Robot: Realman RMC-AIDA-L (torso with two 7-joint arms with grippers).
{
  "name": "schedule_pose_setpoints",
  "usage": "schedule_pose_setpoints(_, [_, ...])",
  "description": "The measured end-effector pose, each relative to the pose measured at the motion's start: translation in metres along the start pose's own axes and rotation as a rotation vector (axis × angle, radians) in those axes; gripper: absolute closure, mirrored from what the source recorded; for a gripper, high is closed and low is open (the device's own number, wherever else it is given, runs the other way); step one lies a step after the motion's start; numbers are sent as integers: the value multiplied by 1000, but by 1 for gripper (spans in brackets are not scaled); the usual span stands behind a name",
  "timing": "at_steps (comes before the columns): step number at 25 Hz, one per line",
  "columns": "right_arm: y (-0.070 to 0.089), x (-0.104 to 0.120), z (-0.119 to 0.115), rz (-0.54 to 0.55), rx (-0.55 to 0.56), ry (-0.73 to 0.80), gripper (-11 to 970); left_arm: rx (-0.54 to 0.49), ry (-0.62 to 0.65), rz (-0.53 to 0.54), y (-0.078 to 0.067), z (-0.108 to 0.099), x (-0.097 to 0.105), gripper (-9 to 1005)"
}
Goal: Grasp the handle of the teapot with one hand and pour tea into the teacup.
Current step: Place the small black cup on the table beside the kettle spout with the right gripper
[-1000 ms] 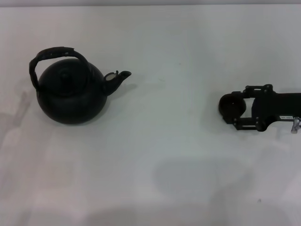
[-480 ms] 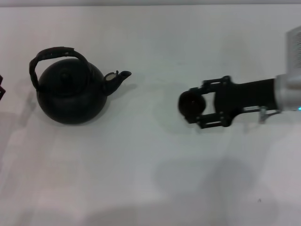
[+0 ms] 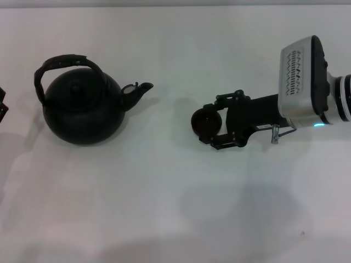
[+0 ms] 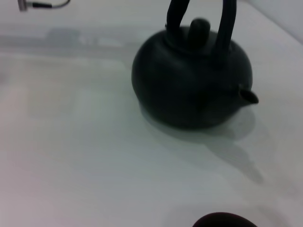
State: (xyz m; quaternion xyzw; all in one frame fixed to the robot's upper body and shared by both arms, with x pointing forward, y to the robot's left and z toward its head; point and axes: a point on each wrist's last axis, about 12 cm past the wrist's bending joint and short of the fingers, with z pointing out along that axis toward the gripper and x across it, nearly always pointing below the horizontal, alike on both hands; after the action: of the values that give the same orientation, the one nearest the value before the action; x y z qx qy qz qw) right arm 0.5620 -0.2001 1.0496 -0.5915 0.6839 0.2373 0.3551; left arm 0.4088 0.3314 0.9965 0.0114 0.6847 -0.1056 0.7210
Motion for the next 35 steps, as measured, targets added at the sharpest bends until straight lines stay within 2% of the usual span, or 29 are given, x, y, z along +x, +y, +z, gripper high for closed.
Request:
schedule_pose_setpoints(11, [2, 11, 1, 32, 52, 19, 187, -5, -1, 3, 2, -3, 0, 135])
schedule_pose_setpoints(35, [2, 7, -2, 57, 44, -32, 134, -7, 2, 5, 2, -4, 0, 134])
